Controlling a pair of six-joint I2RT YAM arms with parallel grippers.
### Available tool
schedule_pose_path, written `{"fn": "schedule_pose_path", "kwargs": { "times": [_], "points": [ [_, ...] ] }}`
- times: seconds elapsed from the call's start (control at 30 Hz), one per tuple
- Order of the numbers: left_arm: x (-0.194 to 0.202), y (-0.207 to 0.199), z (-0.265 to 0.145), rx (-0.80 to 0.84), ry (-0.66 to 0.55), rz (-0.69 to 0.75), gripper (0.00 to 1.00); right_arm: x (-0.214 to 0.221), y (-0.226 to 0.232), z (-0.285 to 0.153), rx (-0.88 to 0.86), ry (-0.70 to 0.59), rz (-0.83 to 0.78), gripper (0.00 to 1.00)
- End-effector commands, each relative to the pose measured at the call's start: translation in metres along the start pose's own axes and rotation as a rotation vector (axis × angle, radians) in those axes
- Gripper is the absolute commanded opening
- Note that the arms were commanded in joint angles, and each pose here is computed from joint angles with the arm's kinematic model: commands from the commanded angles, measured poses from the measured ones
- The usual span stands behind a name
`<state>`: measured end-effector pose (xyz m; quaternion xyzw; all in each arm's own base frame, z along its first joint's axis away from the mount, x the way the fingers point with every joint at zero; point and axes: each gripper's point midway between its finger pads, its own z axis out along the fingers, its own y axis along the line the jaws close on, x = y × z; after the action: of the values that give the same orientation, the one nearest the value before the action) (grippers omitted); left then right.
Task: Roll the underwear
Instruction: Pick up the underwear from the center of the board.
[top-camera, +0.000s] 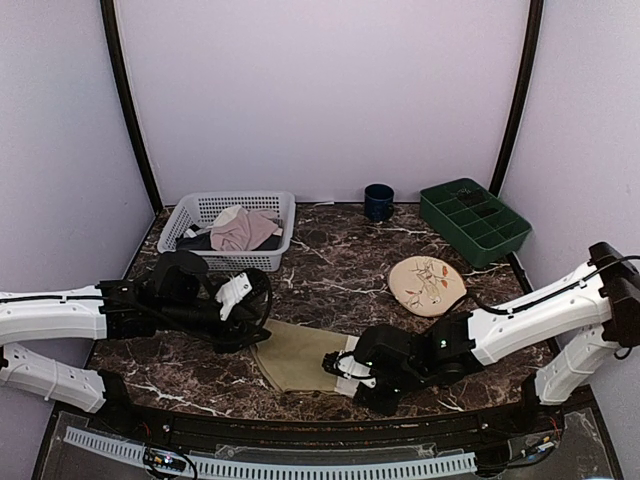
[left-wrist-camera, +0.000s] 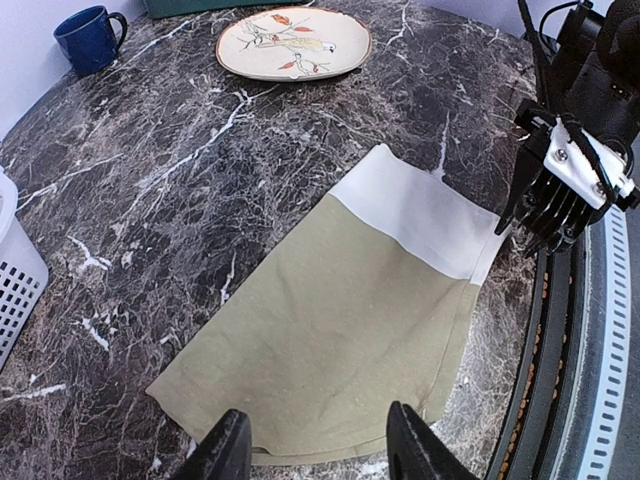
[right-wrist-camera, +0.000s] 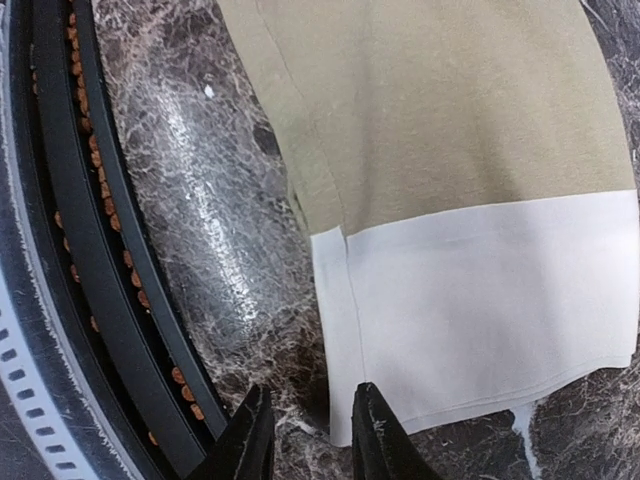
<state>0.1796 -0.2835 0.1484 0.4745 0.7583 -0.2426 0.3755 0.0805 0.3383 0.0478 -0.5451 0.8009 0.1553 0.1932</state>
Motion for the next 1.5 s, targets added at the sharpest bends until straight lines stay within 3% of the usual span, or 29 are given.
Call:
{"fn": "schedule_pose_path", "kwargs": {
  "times": [0.0, 0.4, 0.47, 0.63, 1.03, 1.37, 1.47],
  "points": [
    [0.010, -0.001, -0.003, 0.002, 0.013, 0.023, 0.48, -0.011, -0.005, 0.004, 0.086, -0.035, -0.003, 0.27],
    [0.023, -0.007, -0.006, 0.036, 0.060, 0.128, 0.48, 0.032, -0.004, 0.028, 0.073, 0.133, -0.031, 0.26],
    [0.027, -0.011, -0.006, 0.059, 0.076, 0.168, 0.48, 0.040, -0.004, 0.031, 0.068, 0.157, -0.025, 0.22],
    [0.042, -0.026, -0.006, 0.155, 0.118, 0.254, 0.46, 0.049, -0.006, 0.035, 0.064, 0.198, -0.002, 0.00],
    [0.058, -0.072, 0.015, 0.335, 0.125, 0.418, 0.38, 0.012, -0.024, 0.008, 0.044, 0.063, 0.060, 0.00],
    [0.064, -0.093, 0.048, 0.407, 0.156, 0.489, 0.36, 0.015, -0.018, 0.010, -0.002, 0.082, 0.022, 0.00],
    [0.068, -0.095, 0.052, 0.410, 0.165, 0.479, 0.36, 0.022, -0.018, 0.014, 0.002, 0.111, 0.010, 0.13]
  ]
}}
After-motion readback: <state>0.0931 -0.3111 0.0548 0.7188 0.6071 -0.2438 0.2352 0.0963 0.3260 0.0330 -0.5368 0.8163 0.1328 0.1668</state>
